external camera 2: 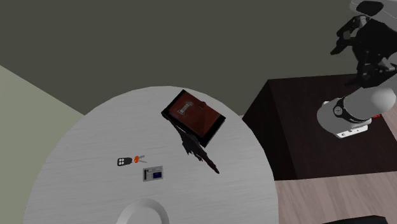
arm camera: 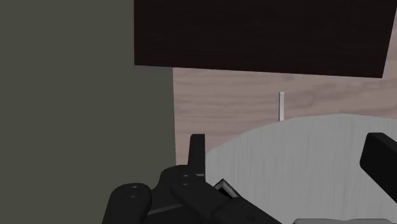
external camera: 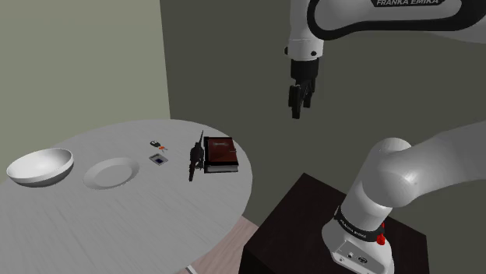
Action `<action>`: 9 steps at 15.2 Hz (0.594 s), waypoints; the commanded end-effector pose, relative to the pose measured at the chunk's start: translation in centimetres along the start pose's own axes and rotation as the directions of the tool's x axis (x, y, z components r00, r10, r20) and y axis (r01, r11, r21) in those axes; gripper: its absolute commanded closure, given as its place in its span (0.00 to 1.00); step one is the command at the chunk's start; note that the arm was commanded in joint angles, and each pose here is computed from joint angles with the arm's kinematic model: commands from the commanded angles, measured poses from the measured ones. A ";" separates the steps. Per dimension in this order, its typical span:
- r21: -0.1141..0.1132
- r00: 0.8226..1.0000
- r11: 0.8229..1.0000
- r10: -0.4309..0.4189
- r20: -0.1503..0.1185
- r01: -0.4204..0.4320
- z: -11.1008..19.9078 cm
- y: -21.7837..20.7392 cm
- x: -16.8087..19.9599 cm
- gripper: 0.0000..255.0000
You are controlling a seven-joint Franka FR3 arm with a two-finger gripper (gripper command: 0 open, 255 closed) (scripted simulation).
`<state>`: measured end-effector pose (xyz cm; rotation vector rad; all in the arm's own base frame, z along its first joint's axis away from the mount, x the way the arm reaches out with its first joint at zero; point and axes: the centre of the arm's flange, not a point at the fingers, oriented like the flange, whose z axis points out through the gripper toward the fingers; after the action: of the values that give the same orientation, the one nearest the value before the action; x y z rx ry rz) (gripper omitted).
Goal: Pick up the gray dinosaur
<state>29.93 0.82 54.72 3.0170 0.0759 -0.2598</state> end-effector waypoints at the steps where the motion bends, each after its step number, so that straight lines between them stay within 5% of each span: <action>1: 0.000 1.000 1.000 0.000 0.000 0.000 0.0 0.0 0.0 0.00; 9: 0.050 0.993 0.993 0.108 0.047 -0.111 3.7 -2.3 10.0 0.00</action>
<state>38.03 3.02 50.13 3.0479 -0.0765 -0.3158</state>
